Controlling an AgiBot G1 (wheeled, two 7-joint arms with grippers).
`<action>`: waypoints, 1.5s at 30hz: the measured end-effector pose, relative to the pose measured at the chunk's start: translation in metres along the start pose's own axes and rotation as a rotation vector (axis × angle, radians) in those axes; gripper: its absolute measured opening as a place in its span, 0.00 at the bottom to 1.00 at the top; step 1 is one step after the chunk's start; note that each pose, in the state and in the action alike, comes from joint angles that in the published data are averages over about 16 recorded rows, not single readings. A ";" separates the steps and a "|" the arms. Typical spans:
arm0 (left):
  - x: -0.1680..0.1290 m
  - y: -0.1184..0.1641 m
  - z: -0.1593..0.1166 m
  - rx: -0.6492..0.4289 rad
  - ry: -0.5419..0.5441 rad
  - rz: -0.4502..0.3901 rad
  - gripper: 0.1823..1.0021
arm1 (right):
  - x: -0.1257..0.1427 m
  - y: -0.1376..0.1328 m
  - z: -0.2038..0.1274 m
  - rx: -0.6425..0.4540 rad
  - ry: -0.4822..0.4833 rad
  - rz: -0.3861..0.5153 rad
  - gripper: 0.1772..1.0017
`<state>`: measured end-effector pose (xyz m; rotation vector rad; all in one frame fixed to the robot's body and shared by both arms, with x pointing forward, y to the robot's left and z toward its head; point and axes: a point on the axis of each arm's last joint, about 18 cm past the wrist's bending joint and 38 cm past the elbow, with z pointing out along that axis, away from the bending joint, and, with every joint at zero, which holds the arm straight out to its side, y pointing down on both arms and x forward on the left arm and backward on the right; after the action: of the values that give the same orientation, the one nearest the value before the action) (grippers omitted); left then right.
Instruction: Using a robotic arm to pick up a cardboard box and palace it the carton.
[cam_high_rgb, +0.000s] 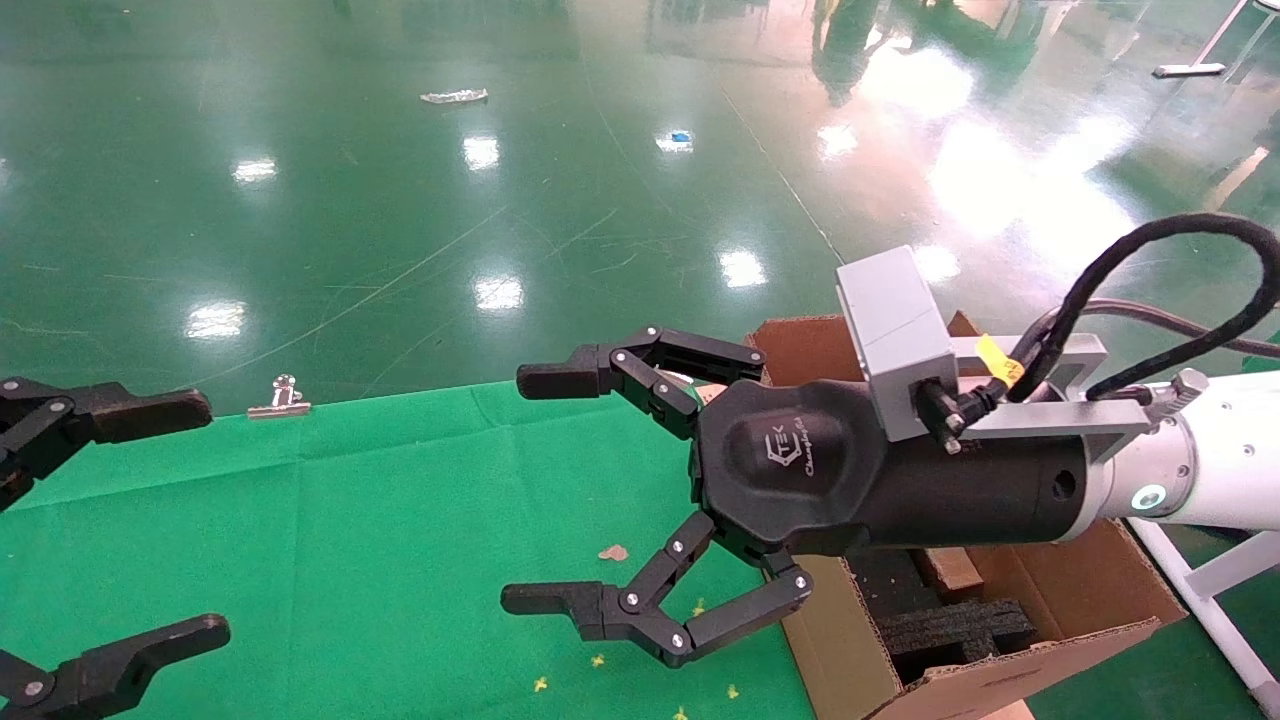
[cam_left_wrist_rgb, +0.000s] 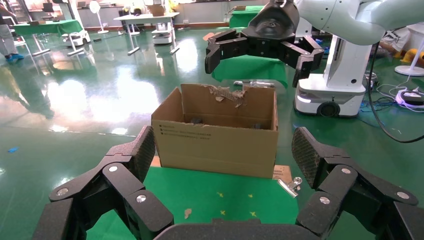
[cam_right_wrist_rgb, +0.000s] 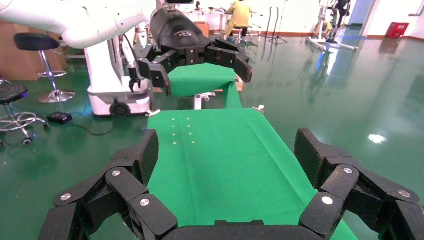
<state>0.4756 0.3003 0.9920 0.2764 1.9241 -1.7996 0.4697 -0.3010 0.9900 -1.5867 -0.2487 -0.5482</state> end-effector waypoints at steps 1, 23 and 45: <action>0.000 0.000 0.000 0.000 0.000 0.000 1.00 | 0.000 0.000 0.000 0.000 0.000 0.001 1.00; 0.000 0.000 0.000 0.000 0.000 0.000 1.00 | 0.006 0.001 0.000 -0.011 0.010 0.009 1.00; 0.000 0.000 0.000 0.000 0.000 0.000 1.00 | 0.007 0.001 0.000 -0.013 0.012 0.011 1.00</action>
<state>0.4756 0.3003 0.9921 0.2765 1.9242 -1.7996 0.4759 -0.3023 0.9922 -1.5964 -0.2272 -0.5516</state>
